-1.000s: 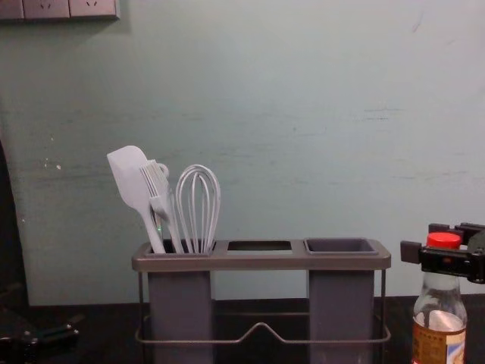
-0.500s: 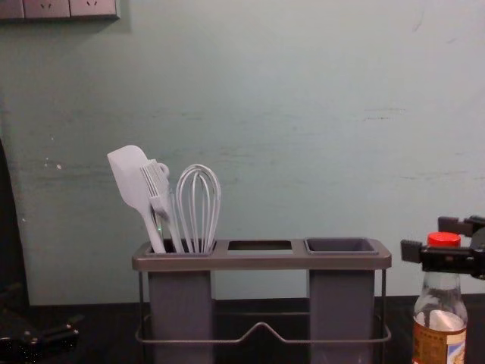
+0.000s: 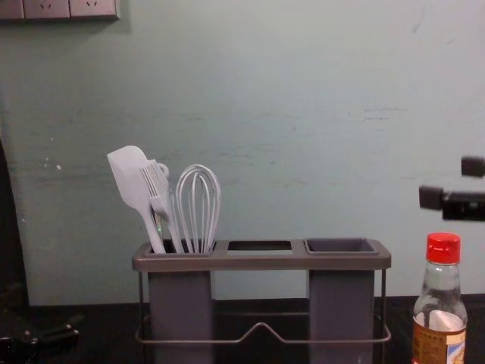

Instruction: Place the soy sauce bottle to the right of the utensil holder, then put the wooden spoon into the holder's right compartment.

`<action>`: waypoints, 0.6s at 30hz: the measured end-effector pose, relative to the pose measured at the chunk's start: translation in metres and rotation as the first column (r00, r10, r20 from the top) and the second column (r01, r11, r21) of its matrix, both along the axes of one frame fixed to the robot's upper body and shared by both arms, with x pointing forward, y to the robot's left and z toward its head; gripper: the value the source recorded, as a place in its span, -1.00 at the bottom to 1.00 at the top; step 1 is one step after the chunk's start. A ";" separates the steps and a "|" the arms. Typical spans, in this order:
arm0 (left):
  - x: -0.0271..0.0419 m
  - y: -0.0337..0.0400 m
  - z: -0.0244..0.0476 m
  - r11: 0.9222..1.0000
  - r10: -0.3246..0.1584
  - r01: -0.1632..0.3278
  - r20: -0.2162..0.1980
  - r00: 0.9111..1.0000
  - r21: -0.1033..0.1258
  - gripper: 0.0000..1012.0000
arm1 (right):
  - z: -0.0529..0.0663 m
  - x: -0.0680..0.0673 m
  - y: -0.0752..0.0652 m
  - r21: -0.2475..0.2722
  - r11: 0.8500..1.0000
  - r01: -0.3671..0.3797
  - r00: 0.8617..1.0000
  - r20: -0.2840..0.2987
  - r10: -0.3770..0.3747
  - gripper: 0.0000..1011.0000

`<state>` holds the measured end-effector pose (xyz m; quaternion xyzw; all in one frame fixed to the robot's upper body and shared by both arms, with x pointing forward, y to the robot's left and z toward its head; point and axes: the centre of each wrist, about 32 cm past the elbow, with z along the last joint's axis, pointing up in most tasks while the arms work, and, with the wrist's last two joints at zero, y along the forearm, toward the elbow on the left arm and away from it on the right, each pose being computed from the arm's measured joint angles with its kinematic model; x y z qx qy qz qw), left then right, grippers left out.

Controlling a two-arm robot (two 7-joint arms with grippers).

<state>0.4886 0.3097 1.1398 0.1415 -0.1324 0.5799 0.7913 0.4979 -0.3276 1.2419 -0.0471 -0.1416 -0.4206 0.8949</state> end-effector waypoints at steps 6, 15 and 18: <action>0.0000 0.0000 0.0000 1.000 0.000 0.000 0.000 1.000 0.000 0.99 | 0.025 -0.028 0.011 -0.022 0.998 -0.054 0.999 0.008 0.054 0.98; 0.0000 0.0000 0.0000 1.000 0.000 0.000 0.000 1.000 0.000 0.99 | 0.043 -0.068 0.061 -0.070 0.997 -0.044 0.979 -0.201 0.029 0.98; 0.0000 0.0000 0.0000 1.000 0.000 0.000 0.000 1.000 0.000 0.99 | 0.043 -0.073 0.079 -0.089 0.996 -0.027 0.954 -0.301 -0.001 0.98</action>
